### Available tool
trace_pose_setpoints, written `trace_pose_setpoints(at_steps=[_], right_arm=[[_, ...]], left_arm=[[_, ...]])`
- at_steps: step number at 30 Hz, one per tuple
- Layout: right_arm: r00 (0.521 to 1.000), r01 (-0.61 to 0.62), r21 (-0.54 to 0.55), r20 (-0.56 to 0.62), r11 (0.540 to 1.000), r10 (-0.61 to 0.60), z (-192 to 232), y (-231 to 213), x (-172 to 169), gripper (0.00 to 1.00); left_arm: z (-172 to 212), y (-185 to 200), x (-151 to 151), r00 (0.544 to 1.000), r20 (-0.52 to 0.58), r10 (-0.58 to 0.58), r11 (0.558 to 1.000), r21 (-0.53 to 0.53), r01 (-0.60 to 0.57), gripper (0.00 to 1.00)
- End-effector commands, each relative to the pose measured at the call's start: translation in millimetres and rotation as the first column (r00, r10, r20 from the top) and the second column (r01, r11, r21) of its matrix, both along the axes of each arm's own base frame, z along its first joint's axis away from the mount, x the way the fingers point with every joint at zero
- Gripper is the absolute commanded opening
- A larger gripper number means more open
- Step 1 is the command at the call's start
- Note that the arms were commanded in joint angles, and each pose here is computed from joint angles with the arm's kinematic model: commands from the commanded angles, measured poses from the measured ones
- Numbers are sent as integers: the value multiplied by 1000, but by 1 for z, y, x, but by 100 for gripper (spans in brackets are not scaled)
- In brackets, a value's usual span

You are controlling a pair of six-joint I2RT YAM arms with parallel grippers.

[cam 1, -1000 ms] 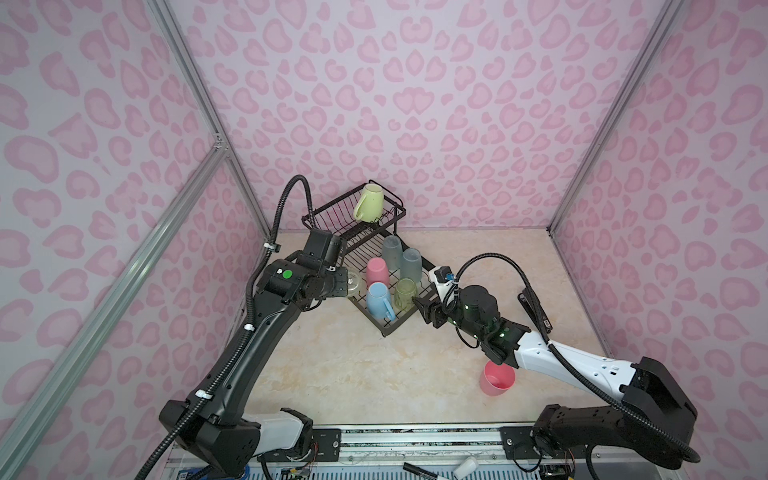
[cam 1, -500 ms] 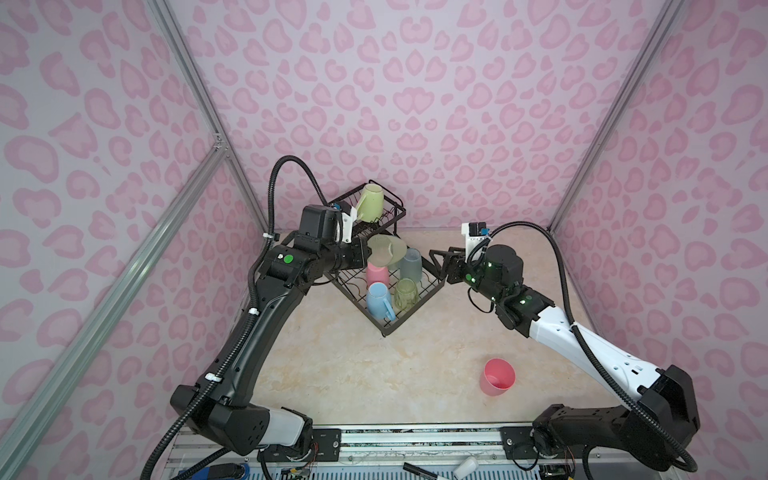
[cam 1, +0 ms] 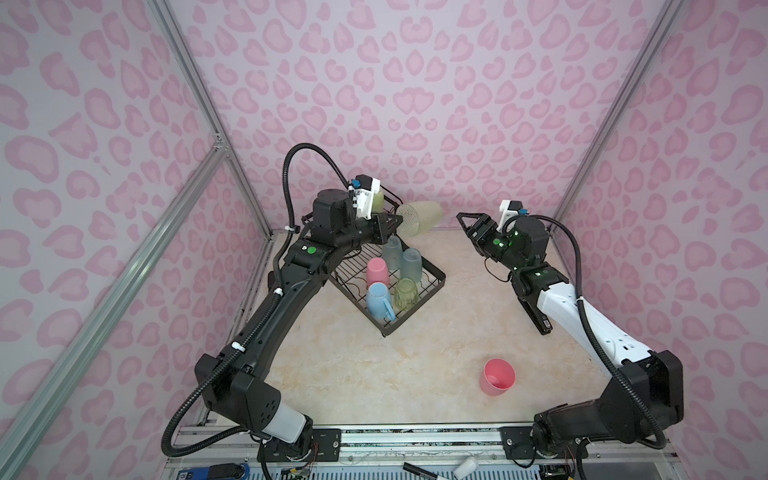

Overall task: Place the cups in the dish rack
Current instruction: 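Raise the green glass with the left gripper while the right gripper rises toward it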

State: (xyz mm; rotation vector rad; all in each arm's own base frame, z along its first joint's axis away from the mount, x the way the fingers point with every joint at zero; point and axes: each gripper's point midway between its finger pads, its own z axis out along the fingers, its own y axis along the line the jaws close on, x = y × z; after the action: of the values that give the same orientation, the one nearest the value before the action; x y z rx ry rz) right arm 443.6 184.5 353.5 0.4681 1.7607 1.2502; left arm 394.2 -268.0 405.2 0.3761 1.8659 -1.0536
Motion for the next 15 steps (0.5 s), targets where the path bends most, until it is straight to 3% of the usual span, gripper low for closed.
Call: trace_pose_setpoints(at_steps=[1, 9, 15], right_arm=[[999, -38, 180, 5, 983, 38, 27, 4, 2, 77], [996, -62, 398, -31, 915, 81, 43, 5, 7, 78], [996, -27, 461, -65, 887, 64, 45, -1, 5, 78]], left_arm=[[18, -13, 5, 989, 144, -33, 999, -27, 37, 3], [6, -35, 14, 974, 221, -41, 999, -9, 44, 3], [-4, -49, 25, 971, 235, -52, 999, -2, 54, 3]])
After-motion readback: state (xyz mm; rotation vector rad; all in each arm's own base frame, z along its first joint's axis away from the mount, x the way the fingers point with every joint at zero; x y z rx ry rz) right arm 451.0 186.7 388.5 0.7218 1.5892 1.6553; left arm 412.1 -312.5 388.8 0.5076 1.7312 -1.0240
